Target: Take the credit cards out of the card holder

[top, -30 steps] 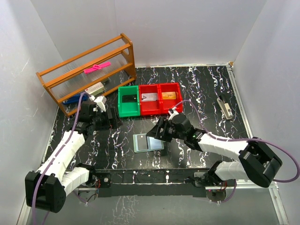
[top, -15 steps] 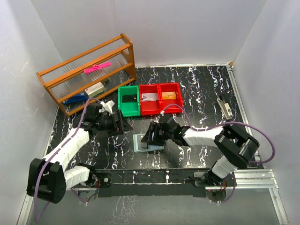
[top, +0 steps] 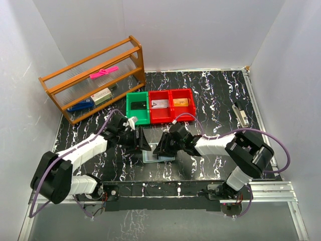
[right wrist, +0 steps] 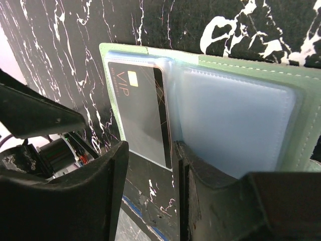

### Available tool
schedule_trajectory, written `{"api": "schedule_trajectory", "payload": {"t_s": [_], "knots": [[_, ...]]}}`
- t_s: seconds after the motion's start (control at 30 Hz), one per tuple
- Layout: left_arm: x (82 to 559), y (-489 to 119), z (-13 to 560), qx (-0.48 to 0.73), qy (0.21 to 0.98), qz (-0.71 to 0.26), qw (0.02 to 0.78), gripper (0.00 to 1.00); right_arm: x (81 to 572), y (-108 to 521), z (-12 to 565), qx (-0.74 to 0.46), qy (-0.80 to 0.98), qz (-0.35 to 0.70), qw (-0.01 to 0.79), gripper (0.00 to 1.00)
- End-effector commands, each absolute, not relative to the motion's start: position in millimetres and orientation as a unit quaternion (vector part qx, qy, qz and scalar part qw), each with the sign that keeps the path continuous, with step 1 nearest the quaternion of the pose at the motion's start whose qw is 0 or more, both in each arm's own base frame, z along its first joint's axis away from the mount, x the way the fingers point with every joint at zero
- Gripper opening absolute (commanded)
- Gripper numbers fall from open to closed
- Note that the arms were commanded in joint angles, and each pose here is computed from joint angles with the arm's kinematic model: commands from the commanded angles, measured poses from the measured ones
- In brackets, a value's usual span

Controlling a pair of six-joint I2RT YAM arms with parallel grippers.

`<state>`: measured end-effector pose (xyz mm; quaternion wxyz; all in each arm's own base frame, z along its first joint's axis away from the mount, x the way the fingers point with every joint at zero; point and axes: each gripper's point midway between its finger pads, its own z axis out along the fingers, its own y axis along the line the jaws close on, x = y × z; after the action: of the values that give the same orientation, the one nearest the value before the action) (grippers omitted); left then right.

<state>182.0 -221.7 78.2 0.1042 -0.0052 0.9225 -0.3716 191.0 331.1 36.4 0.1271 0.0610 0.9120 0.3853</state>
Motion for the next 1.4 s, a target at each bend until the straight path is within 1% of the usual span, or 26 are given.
{"api": "schedule_trajectory", "payload": {"t_s": [0.0, 0.13, 0.23, 0.33, 0.4, 0.57, 0.83, 1.03, 1.1, 1.27, 1.37], "knots": [[185.6, -228.1, 80.5, -0.007, 0.928, -0.358, 0.102, 0.63, 197.6, 324.3, 29.5, 0.078, 0.917, 0.364, 0.141, 0.38], [190.5, -231.7, 78.1, -0.013, 0.927, -0.359, 0.107, 0.54, 195.6, 323.9, 26.7, 0.079, 0.917, 0.367, 0.134, 0.37], [189.3, -236.0, 72.7, -0.01, 0.93, -0.354, 0.097, 0.48, 194.1, 323.7, 22.7, 0.084, 0.918, 0.366, 0.127, 0.36], [188.2, -236.5, 65.4, -0.003, 0.937, -0.337, 0.088, 0.4, 195.2, 322.9, 24.3, 0.088, 0.917, 0.365, 0.132, 0.34], [185.8, -235.8, 55.6, -0.005, 0.943, -0.325, 0.075, 0.39, 197.5, 320.8, 25.9, 0.093, 0.917, 0.363, 0.138, 0.33], [186.7, -237.5, 45.8, -0.013, 0.948, -0.31, 0.071, 0.38, 198.5, 318.4, 26.2, 0.096, 0.917, 0.359, 0.141, 0.32], [175.1, -225.8, 20.7, -0.013, 0.966, -0.253, 0.043, 0.2, 200.9, 320.8, 30.7, 0.094, 0.914, 0.367, 0.145, 0.29], [166.6, -214.9, 13.3, -0.013, 0.971, -0.234, 0.039, 0.17, 204.5, 320.1, 33.2, 0.097, 0.912, 0.368, 0.15, 0.27], [165.1, -214.6, 13.4, -0.011, 0.971, -0.236, 0.037, 0.15, 205.4, 320.9, 34.0, 0.095, 0.911, 0.371, 0.15, 0.22], [164.9, -217.1, 16.0, -0.007, 0.969, -0.244, 0.039, 0.12, 203.2, 331.1, 38.5, 0.078, 0.905, 0.394, 0.138, 0.21], [165.9, -219.4, 18.9, -0.003, 0.967, -0.25, 0.041, 0.08, 203.1, 333.1, 39.8, 0.071, 0.904, 0.398, 0.138, 0.16]]}}
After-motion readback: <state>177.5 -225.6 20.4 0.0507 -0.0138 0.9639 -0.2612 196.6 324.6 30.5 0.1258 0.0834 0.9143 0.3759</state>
